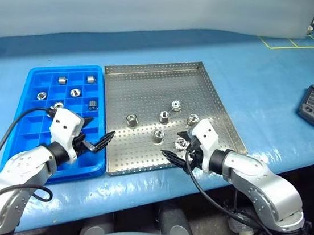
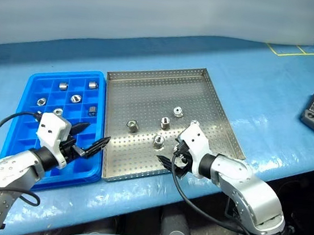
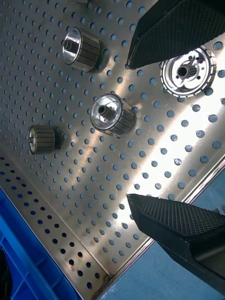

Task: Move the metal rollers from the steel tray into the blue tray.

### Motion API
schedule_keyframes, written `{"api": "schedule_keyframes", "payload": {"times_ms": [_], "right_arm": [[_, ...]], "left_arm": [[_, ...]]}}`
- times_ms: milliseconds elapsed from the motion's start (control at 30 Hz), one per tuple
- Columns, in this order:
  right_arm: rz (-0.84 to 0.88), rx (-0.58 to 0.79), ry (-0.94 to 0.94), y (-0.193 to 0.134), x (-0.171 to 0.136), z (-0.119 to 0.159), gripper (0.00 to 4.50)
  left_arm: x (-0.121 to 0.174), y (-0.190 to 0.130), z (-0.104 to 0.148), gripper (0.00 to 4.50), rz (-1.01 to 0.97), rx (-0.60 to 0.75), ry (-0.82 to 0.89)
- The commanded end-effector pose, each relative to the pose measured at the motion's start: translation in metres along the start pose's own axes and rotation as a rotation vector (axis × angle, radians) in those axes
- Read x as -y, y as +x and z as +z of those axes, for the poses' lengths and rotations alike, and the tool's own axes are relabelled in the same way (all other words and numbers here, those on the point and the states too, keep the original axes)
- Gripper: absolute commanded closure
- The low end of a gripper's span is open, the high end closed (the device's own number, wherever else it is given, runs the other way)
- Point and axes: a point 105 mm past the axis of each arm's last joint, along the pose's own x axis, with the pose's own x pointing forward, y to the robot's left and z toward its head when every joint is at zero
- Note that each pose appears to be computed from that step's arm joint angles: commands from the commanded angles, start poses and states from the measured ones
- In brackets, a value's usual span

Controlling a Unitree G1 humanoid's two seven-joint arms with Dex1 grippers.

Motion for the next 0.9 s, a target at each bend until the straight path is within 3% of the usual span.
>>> {"api": "schedule_keyframes", "payload": {"times_ms": [33,900], "right_arm": [[-0.005,0.02,-0.043,-0.0006,0.0,0.0066,0.02],[-0.072,0.043,-0.071,0.0036,0.008,0.0082,0.02]], "left_arm": [[0.0017,-0.0004,0.0075,0.0,0.002,0.023,0.027],[-0.0059,0.0016,0.008,0.0,0.025,0.028,0.04]]}}
